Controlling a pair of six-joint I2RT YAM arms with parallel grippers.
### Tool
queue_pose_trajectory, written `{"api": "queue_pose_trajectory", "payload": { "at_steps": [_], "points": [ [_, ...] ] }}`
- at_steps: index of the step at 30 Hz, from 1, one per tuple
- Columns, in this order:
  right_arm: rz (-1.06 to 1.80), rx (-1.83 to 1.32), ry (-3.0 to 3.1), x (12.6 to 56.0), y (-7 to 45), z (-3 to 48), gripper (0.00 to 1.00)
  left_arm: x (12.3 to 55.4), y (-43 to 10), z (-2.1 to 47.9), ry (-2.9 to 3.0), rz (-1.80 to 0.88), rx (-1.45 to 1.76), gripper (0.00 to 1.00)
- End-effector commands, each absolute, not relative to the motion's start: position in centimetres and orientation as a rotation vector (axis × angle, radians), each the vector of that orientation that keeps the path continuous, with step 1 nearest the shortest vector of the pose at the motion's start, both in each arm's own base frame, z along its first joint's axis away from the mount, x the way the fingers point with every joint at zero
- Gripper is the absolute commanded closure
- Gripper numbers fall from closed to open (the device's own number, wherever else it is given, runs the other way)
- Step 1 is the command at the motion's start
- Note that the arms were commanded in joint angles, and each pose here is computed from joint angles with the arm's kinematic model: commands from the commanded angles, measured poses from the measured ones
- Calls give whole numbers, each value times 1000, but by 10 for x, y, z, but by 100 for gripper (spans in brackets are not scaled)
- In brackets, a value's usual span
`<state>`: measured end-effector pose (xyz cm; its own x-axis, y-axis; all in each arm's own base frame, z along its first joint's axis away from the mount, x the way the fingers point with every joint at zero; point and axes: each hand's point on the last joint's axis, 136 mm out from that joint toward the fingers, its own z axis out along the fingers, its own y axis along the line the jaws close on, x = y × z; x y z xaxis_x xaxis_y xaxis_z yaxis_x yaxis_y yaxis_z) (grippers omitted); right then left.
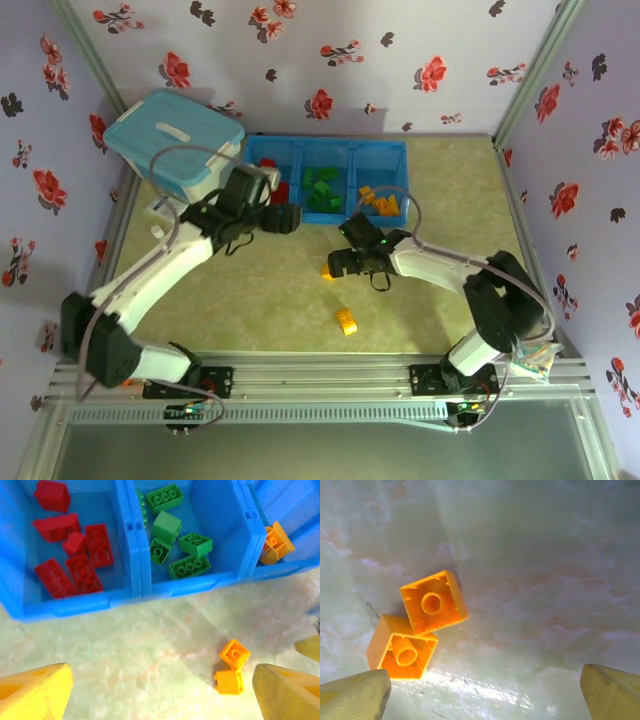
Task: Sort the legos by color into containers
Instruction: Pick up the lego from the center of the table.
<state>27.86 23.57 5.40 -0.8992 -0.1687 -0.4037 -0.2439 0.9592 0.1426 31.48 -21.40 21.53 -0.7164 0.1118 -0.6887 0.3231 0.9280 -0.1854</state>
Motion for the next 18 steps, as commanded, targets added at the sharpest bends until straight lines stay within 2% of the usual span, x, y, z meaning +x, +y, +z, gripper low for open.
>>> {"api": "queue_pose_trajectory", "payload": {
  "at_steps": [1,5,11,18],
  "points": [
    [287,-280,2671,300,255,58,4,289,-204,188,2404,-379,252,11],
    [277,-311,2697,307,271,46,6,262,-191,168,2443,-395,216,19],
    [223,-321,2750,312,281,24,12,245,-183,153,2463,-411,183,24],
    [107,-310,2767,310,272,18,41,239,-187,149,2467,-409,210,28]
  ]
}}
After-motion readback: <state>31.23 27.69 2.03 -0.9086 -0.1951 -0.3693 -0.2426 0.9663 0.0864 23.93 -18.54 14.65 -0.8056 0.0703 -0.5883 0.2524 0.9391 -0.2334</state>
